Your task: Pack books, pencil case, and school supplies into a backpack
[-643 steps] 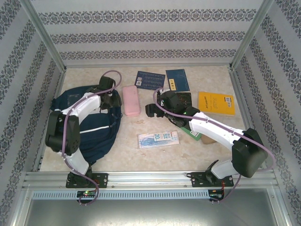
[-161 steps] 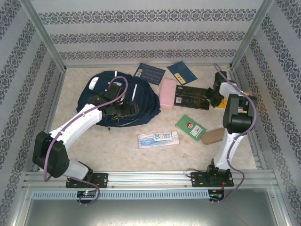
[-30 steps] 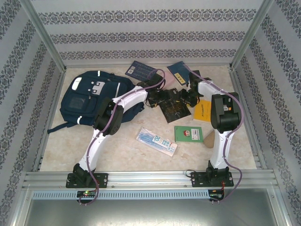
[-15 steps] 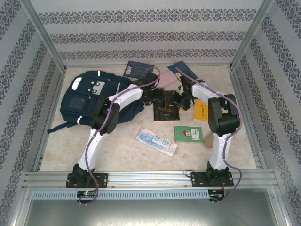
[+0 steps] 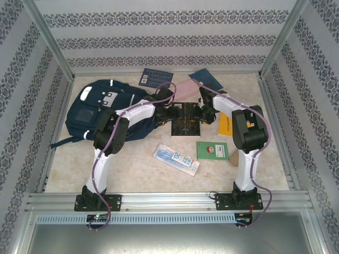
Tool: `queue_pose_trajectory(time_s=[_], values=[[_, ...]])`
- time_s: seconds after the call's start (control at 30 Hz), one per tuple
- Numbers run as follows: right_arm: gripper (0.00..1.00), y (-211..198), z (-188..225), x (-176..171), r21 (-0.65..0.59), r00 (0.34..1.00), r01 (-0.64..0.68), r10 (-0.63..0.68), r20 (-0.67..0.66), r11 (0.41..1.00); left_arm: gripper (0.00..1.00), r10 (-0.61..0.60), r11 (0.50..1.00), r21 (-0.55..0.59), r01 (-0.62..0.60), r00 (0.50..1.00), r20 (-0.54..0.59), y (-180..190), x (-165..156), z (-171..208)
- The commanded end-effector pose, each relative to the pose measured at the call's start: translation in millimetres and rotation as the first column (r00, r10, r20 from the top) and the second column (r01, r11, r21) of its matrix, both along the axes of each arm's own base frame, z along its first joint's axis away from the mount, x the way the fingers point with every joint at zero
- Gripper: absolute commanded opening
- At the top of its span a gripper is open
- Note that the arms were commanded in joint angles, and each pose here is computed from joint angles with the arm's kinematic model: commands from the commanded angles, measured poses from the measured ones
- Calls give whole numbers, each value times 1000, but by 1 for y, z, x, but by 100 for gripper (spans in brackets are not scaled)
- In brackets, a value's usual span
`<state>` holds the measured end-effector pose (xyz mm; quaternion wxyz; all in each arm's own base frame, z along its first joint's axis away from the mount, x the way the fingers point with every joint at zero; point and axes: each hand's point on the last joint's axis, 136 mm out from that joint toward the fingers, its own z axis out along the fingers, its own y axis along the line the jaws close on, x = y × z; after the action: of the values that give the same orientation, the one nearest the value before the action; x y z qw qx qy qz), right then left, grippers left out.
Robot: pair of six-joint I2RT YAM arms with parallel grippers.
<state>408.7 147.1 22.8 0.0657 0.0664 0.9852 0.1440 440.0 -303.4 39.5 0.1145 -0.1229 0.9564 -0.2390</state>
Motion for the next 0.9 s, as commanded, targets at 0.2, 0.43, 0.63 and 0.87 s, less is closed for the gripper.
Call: queue_pose_trajectory(time_s=[0.2, 0.43, 0.63, 0.87], values=[[53, 37, -3, -2, 84, 999, -36, 38, -19, 996, 78, -34, 960, -277, 31, 999, -6, -45, 3, 14], [53, 53, 9, 1, 173, 1000, -24, 26, -9, 985, 75, -72, 872, -481, 96, 995, 67, -73, 10, 58], [53, 53, 13, 1, 194, 1000, -8, 9, -5, 981, 75, -102, 793, -576, 196, 976, 191, -84, 7, 115], [53, 44, 18, 2, 203, 1000, 15, -17, 6, 979, 70, -116, 753, -613, 239, 965, 234, -84, -2, 129]])
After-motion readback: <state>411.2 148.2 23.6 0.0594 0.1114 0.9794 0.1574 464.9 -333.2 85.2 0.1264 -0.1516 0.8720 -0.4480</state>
